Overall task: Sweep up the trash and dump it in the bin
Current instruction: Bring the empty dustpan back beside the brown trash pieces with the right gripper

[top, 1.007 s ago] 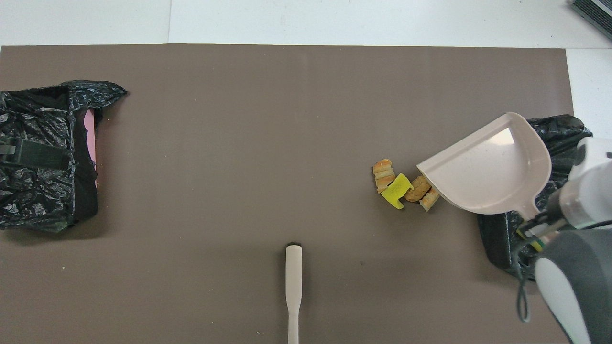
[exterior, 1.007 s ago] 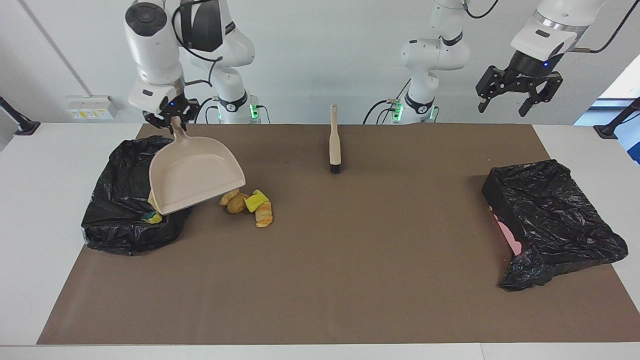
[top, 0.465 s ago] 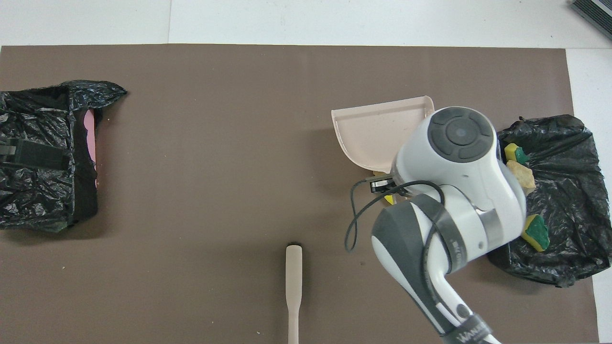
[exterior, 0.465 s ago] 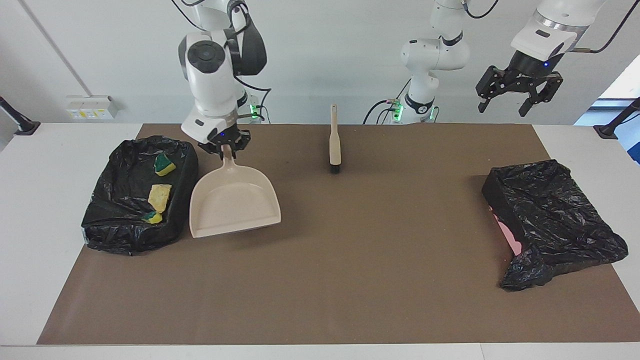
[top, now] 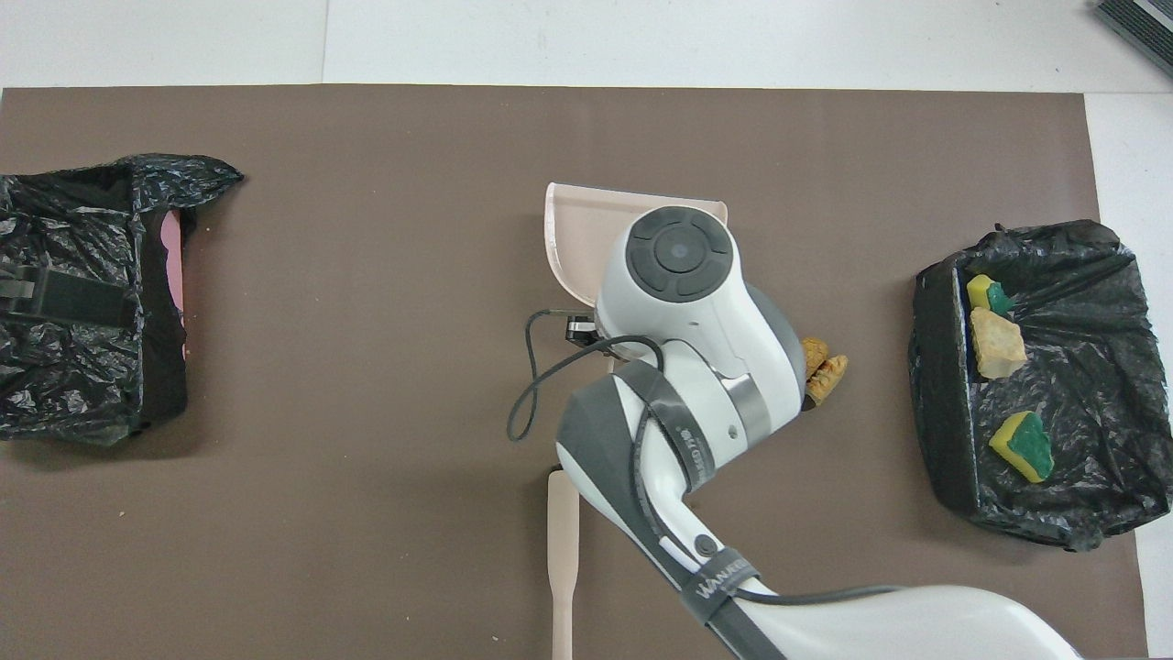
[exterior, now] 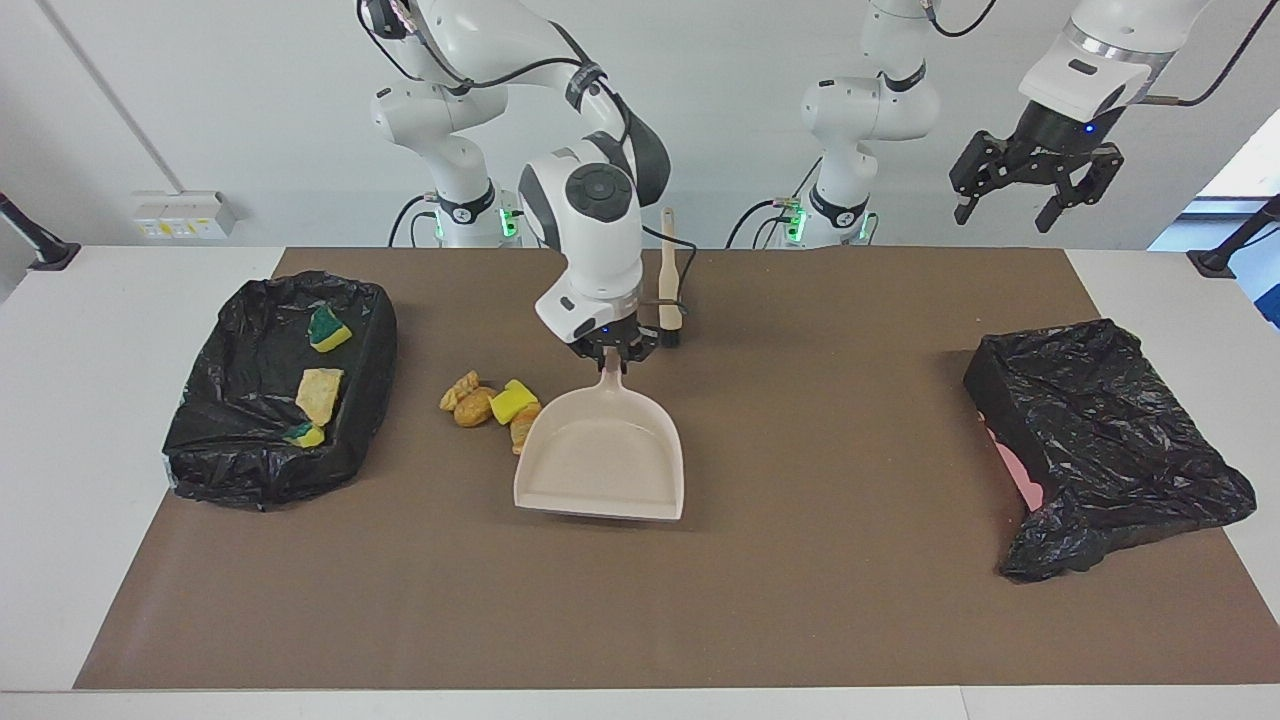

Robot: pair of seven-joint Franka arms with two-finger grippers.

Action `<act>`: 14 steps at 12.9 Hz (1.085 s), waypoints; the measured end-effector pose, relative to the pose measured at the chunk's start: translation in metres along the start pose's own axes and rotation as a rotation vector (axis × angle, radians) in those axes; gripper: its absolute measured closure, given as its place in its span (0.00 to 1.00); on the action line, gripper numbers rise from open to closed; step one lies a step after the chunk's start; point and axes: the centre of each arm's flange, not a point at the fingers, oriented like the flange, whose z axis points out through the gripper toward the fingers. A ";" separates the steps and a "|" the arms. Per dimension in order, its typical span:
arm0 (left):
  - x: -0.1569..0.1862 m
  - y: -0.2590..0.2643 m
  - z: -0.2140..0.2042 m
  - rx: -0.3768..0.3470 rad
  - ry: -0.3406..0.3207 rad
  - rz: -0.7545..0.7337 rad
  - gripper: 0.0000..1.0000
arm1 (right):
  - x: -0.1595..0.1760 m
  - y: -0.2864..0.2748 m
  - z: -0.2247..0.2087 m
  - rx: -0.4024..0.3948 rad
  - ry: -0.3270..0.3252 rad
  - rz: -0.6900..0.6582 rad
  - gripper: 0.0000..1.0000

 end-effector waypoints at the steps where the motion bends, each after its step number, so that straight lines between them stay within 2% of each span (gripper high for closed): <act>1: 0.000 0.000 0.000 0.000 0.000 0.000 0.00 | 0.005 -0.020 0.010 0.029 0.017 0.001 0.69; 3: 0.000 0.001 0.000 0.000 -0.001 0.002 0.00 | 0.010 -0.044 0.031 0.070 0.036 -0.004 0.69; 5: 0.000 0.002 0.000 0.000 -0.001 0.003 0.00 | 0.012 -0.046 0.041 0.102 0.012 0.021 0.69; 10: 0.000 0.005 0.000 -0.001 0.001 0.009 0.00 | -0.005 -0.051 0.071 0.096 -0.010 0.004 0.69; 14: 0.006 0.019 -0.002 -0.001 0.043 0.035 0.00 | -0.008 -0.049 0.075 0.090 -0.012 -0.056 0.68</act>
